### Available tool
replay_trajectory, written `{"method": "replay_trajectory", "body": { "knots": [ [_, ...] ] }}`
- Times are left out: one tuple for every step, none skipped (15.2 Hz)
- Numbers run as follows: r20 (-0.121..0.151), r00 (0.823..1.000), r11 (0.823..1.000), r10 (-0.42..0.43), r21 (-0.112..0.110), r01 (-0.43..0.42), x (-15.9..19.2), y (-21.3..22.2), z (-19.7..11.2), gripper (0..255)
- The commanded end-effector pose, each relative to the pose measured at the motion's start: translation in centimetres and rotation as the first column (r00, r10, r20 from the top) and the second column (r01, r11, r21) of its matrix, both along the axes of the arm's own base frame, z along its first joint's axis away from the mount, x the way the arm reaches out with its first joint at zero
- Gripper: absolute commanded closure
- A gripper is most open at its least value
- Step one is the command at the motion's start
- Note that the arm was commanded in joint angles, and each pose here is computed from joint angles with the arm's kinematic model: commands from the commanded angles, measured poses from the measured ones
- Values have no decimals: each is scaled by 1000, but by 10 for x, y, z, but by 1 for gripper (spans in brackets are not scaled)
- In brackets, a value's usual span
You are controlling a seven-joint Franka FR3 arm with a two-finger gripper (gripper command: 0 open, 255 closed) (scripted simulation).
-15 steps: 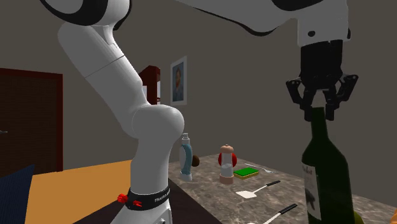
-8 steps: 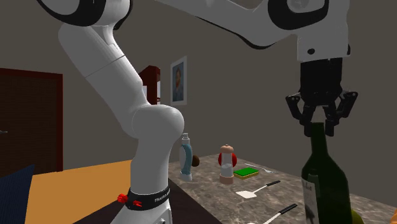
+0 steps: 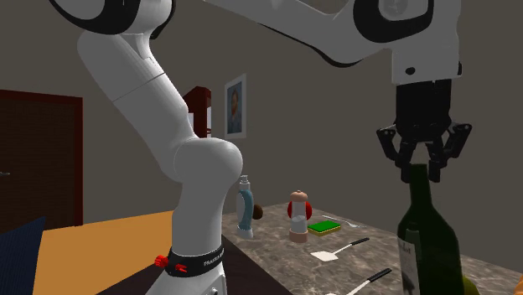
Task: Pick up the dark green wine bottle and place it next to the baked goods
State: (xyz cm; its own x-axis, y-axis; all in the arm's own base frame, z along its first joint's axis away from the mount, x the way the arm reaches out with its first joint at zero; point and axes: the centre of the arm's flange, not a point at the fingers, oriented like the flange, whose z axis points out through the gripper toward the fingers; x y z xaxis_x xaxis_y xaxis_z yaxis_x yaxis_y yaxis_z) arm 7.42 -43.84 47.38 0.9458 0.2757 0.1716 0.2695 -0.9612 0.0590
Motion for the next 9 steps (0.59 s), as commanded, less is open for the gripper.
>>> {"method": "replay_trajectory", "body": {
  "knots": [
    [0,1000,1000,0,0,0,0,0,0,0],
    [0,1000,1000,0,0,0,0,0,0,0],
    [0,1000,1000,0,0,0,0,0,0,0],
    [0,1000,1000,0,0,0,0,0,0,0],
    [0,1000,1000,0,0,0,0,0,0,0],
    [0,1000,1000,0,0,0,0,0,0,0],
    [0,1000,1000,0,0,0,-2,0,13,0],
    [0,1000,1000,0,0,0,-5,0,26,0],
    [0,1000,1000,0,0,0,-7,0,39,0]
  ]
}}
